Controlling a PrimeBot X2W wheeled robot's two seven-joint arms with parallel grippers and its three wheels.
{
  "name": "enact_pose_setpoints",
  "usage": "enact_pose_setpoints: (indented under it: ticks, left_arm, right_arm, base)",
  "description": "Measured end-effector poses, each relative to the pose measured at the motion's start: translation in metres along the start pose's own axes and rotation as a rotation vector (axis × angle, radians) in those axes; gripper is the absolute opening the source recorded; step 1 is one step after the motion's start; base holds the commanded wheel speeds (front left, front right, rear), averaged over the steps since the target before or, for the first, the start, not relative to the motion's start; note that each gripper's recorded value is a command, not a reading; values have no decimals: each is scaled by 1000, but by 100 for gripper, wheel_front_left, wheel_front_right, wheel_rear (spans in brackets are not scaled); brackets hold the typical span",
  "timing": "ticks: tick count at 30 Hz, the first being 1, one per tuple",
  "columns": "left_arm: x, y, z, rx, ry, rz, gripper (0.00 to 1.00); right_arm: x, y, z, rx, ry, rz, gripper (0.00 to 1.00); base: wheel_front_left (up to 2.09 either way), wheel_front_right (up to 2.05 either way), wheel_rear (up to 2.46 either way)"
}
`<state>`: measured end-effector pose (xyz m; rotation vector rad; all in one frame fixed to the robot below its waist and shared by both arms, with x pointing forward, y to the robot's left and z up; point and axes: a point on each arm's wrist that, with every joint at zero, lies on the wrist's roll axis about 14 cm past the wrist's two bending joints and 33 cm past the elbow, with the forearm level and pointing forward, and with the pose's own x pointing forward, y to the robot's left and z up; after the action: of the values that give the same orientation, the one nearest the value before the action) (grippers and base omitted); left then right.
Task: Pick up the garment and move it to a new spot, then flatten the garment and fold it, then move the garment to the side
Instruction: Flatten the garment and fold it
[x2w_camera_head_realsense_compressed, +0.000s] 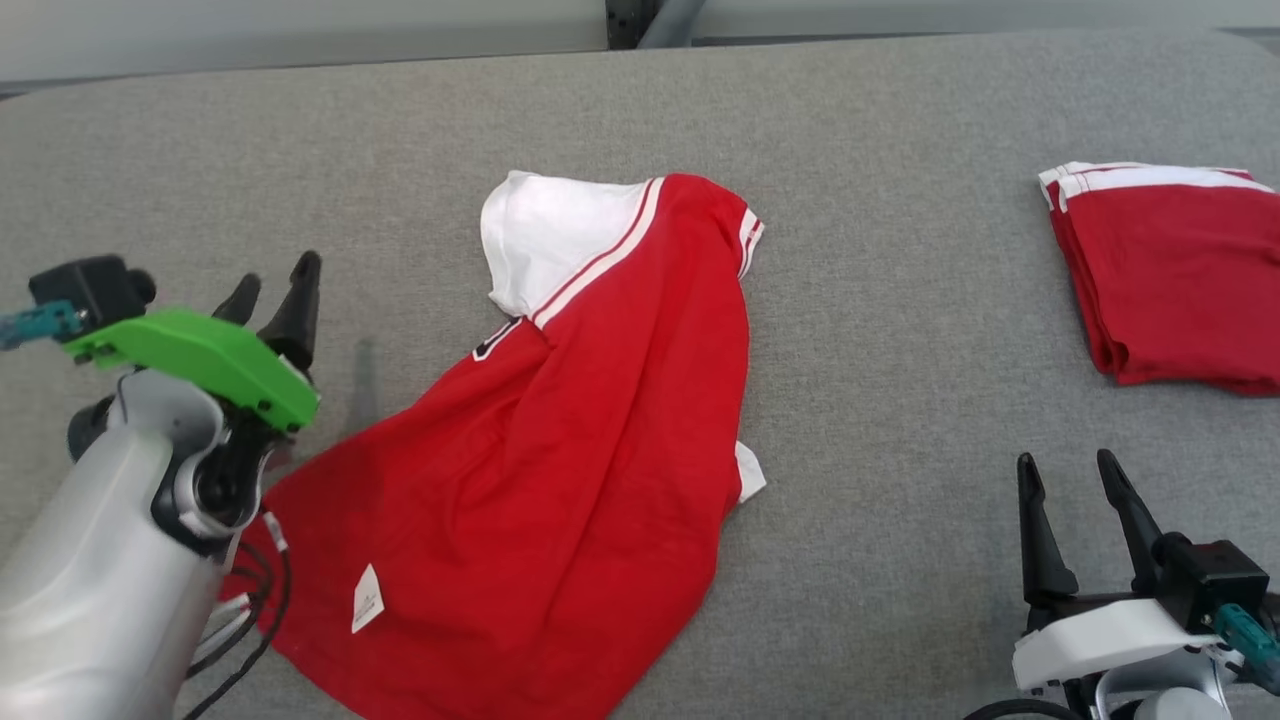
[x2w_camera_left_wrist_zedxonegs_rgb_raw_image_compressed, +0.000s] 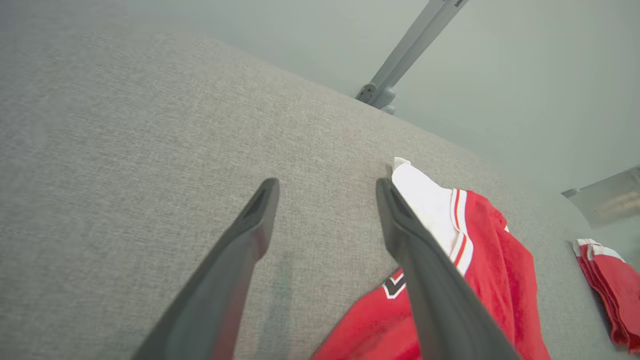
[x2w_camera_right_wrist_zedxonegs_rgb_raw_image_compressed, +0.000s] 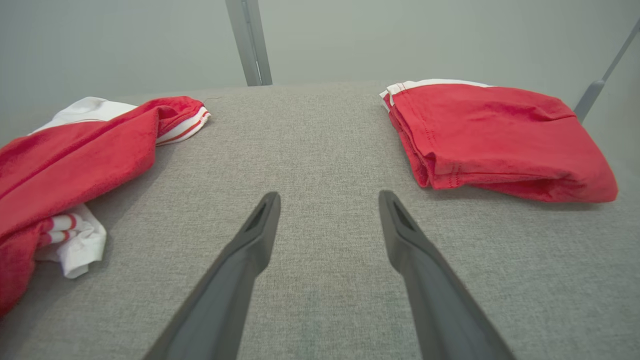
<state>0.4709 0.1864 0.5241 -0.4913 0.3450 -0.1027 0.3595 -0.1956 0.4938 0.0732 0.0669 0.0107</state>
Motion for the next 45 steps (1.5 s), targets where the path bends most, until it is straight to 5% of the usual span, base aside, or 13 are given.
enact_pose_setpoints:
  ticks: [6,22,23,24,25,31,40,45]
  left_arm:
    - [55,-39,-21,11,109,-104,100]
    - [131,-52,-89,155,334,-128,100]
    - [132,-50,-94,161,353,-121,86]
    - [134,-51,-97,164,370,-125,11]
    - [135,-54,-99,162,376,-132,0]
    - [136,-90,-96,201,356,-242,0]
    - [100,-213,-47,262,150,-573,0]
    - [35,-288,-92,356,187,-799,0]
  right_arm:
    - [10,-10,-6,-6,16,-30,100]
    - [-17,-62,-20,-22,79,-201,100]
    - [-18,-63,-21,-22,83,-206,100]
    - [-19,-65,-21,-20,84,-213,100]
    - [-20,-66,-21,-18,85,-218,100]
    - [-21,-69,-22,-10,84,-229,100]
    - [-22,-61,-8,17,35,-206,100]
    - [-29,-61,-5,40,19,-210,100]
  base:
    - [0,0,0]
    - [0,0,0]
    - [0,0,0]
    - [0,0,0]
    - [0,0,0]
    - [0,0,0]
    - [0,0,0]
    - [0,0,0]
